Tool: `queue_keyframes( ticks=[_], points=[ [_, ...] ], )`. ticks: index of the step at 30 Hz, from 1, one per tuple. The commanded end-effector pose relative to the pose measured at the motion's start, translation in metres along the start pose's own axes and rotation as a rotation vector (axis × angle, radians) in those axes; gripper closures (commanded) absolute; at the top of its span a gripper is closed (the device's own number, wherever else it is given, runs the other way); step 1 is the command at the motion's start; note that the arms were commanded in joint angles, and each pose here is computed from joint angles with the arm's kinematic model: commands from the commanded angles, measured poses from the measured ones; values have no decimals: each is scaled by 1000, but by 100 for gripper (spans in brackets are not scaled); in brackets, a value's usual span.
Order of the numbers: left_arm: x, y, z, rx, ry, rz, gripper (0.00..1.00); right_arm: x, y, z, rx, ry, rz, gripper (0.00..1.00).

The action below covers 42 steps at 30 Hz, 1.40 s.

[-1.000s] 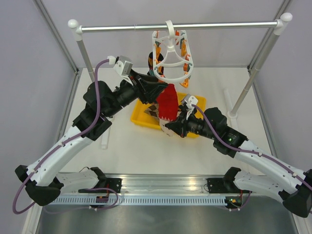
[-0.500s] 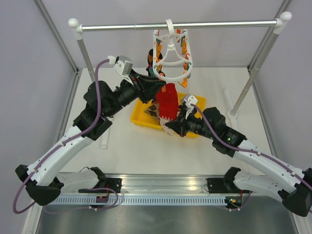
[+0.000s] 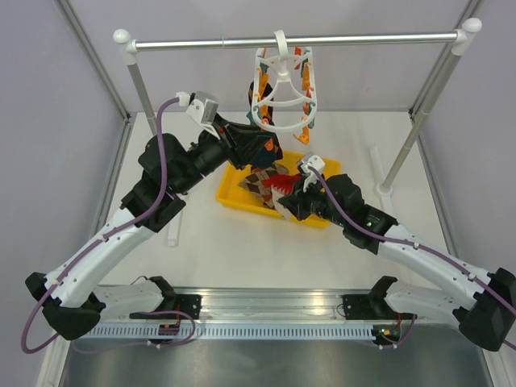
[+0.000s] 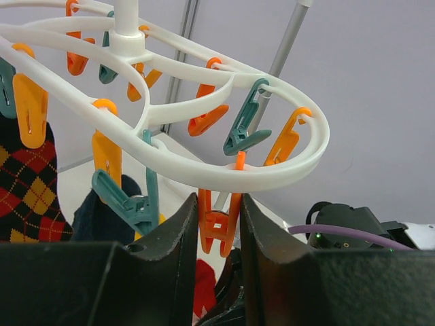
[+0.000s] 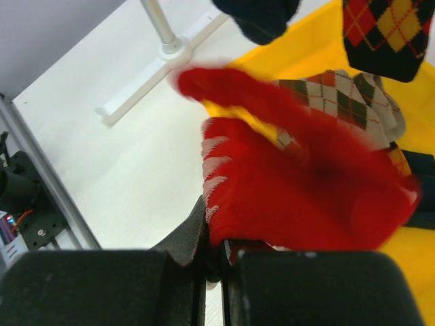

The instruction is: Remove the socks clipped to the hanger

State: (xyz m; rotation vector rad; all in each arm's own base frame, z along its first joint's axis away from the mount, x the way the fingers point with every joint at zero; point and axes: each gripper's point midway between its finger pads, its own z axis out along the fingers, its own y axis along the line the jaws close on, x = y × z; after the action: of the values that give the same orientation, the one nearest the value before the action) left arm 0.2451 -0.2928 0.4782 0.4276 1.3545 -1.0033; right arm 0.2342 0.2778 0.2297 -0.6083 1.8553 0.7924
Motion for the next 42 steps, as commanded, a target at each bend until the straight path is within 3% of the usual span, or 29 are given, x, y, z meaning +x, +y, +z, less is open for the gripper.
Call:
queue_keyframes(
  ticks=[1, 19, 29, 30, 33, 34, 37, 42],
  points=[
    [-29, -6, -1, 6, -81, 27, 98, 1, -20, 3, 86, -5, 28, 92],
    [-30, -9, -1, 21, -79, 22, 98, 10, -105, 57, 319, 68, 138, 92],
    [-30, -9, -2, 20, -78, 19, 98, 28, -158, 76, 386, 123, 241, 87],
    [-30, -9, -2, 20, -78, 17, 98, 31, -158, 76, 382, 133, 246, 85],
    [-29, -9, -2, 17, -74, 18, 98, 32, -155, 79, 361, 121, 253, 68],
    [-28, -7, -1, 14, -72, 18, 98, 30, -155, 78, 363, 116, 252, 56],
    [-28, -8, -1, 18, -71, 18, 98, 27, -153, 74, 364, 103, 253, 38],
    [-25, -7, 1, 13, -64, 17, 98, 17, -148, 67, 360, 74, 264, 28]
  ],
)
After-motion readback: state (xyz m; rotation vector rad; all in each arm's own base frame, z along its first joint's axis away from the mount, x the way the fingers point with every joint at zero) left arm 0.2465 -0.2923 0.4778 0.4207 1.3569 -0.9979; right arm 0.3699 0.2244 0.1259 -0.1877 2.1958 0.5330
